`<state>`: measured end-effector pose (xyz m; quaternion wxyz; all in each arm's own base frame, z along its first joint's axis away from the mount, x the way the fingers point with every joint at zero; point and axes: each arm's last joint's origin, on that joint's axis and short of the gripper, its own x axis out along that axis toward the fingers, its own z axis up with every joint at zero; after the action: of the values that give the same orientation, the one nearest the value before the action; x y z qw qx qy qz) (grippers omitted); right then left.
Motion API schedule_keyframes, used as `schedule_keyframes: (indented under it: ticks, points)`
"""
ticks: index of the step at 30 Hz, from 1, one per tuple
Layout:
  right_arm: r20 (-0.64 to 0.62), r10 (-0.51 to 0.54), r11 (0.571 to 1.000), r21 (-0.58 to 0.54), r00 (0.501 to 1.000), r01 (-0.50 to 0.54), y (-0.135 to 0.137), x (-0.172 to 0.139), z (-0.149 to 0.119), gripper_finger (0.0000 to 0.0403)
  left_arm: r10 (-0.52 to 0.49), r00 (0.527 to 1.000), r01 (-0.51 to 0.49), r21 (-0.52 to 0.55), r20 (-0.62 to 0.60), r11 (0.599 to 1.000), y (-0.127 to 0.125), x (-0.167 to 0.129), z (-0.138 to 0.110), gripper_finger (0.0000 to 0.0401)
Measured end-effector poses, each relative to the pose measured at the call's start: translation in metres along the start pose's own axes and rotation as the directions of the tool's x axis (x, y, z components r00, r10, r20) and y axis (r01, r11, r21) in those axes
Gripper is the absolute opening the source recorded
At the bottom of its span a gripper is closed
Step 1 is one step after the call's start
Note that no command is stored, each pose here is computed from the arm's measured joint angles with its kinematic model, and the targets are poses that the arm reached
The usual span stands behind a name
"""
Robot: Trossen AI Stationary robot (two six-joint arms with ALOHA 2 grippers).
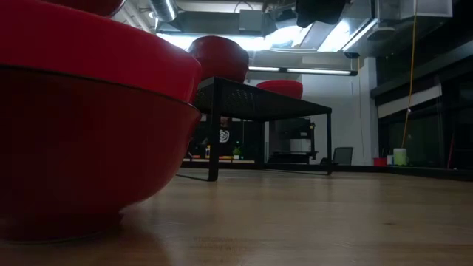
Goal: Pick & Place Mini bowls
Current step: Stack the white patterned bowl on the white patterned bowl on the shelf
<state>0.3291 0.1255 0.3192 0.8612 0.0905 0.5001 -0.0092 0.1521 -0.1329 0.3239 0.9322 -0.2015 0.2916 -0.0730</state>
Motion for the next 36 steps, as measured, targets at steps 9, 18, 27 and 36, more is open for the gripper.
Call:
schedule_keyframes:
  ticks: [9, 18, 27, 36]
  points:
    - [-0.001, -0.001, 1.000, -0.013, 1.000, 0.001, 0.000, 0.000, 0.000, 0.0114, 0.016, 0.977, -0.030, 0.059, 0.212, 0.998, 0.003, -0.021, 0.016, 0.0008]
    - [-0.001, -0.001, 1.000, -0.024, 1.000, 0.001, -0.001, 0.000, 0.000, 0.0114, 0.093, 0.912, -0.155, 0.127, 0.400, 0.980, 0.008, -0.036, 0.031, 0.0008]
    - [0.000, -0.005, 1.000, -0.021, 1.000, 0.005, -0.003, 0.000, 0.001, 0.0114, 0.189, 0.827, -0.338, 0.200, 0.530, 0.920, 0.020, -0.038, 0.053, 0.0008]
    - [0.000, -0.005, 1.000, -0.021, 1.000, 0.005, -0.003, 0.000, 0.001, 0.0114, 0.261, 0.753, -0.483, 0.238, 0.605, 0.843, 0.032, -0.038, 0.070, 0.0008]
